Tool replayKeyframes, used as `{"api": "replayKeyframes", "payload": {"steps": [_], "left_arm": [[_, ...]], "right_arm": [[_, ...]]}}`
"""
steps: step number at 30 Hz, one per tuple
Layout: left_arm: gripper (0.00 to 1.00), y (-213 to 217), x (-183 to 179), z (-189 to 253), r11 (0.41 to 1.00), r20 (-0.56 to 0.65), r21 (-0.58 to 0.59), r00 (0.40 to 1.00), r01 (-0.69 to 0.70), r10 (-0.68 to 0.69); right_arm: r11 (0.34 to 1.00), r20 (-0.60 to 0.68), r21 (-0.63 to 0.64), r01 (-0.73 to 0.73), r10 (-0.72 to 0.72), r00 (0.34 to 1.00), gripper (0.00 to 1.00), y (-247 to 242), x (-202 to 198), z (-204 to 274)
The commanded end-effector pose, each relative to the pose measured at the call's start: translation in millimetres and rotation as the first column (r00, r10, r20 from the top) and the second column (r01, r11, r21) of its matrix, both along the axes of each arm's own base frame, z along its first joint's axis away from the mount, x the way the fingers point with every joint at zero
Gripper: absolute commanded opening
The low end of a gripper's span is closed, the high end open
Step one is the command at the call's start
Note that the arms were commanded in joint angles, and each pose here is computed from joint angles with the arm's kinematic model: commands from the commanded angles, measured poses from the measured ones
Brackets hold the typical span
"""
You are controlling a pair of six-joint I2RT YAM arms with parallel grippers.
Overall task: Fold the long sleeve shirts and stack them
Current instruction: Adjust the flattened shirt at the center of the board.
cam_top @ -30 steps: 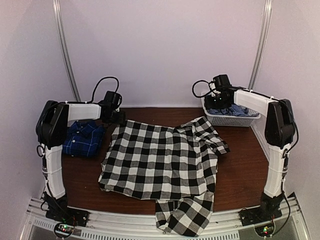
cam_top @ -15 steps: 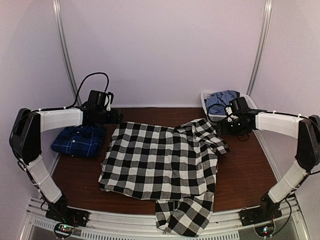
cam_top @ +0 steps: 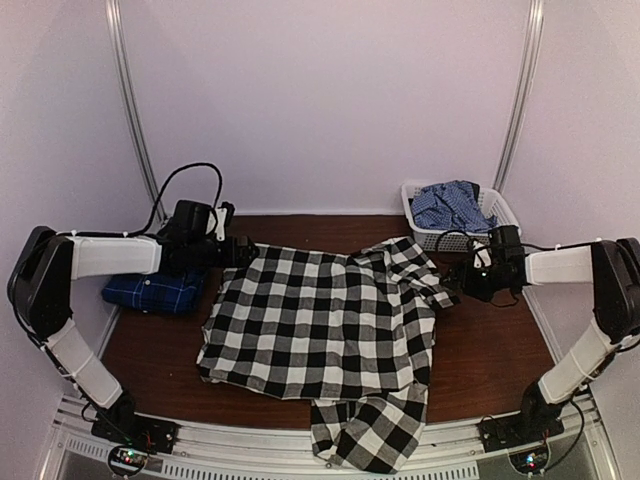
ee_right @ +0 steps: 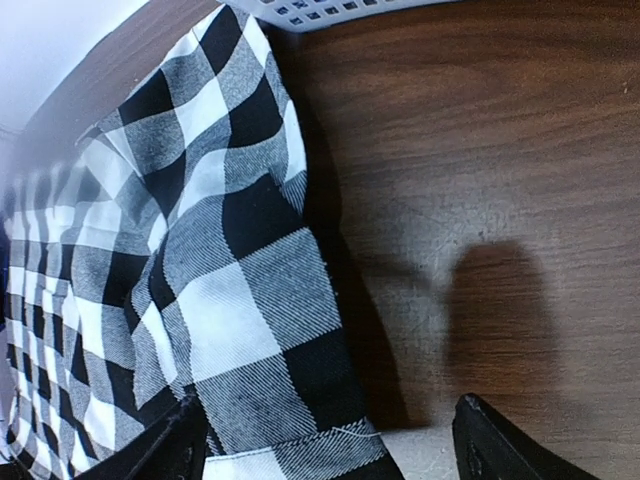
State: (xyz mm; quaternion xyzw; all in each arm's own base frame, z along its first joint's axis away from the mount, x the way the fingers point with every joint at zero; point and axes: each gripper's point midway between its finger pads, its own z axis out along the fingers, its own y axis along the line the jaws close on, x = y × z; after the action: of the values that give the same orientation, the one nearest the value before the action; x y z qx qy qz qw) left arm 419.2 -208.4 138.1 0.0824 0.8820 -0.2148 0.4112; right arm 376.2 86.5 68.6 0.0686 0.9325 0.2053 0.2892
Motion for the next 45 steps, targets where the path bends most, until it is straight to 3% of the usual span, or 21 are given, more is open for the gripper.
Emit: {"api": "replayKeyframes", "payload": {"steps": [1, 8, 15, 21, 35, 41, 45], "left_arm": [[0.89, -14, 0, 21, 0.997, 0.067, -0.067, 0.997, 0.041, -0.036], [0.89, -21, -2, 12, 0.996, 0.046, -0.065, 0.997, 0.061, -0.058], [0.89, -21, -2, 10, 0.996, 0.038, -0.062, 0.998, 0.06, -0.058], [0.89, -21, -2, 7, 0.997, 0.026, -0.055, 0.998, 0.059, -0.057], [0.89, -22, -4, -3, 0.997, 0.009, -0.041, 0.998, 0.06, -0.06], [0.89, -21, -10, -17, 0.998, -0.017, -0.032, 0.998, 0.06, -0.061], [0.89, -19, -13, -24, 0.998, -0.028, -0.023, 0.998, 0.055, -0.056]], "right_arm": [[0.977, 0.033, 0.203, -0.066, 0.061, 0.998, 0.83, 13, -4, -2], [0.96, 0.012, 0.268, -0.084, 0.084, 0.996, 0.78, 16, -12, -18], [0.931, 0.048, 0.341, -0.132, 0.123, 0.991, 0.64, 28, -17, -13], [0.932, 0.073, 0.338, -0.134, 0.116, 0.991, 0.38, 27, -19, 1], [0.963, 0.137, 0.24, -0.126, 0.095, 0.986, 0.01, 15, -16, 50], [0.971, 0.197, 0.202, -0.124, 0.083, 0.977, 0.0, 11, -1, 92], [0.955, 0.255, 0.25, -0.157, 0.091, 0.963, 0.0, 25, 6, 119]]}}
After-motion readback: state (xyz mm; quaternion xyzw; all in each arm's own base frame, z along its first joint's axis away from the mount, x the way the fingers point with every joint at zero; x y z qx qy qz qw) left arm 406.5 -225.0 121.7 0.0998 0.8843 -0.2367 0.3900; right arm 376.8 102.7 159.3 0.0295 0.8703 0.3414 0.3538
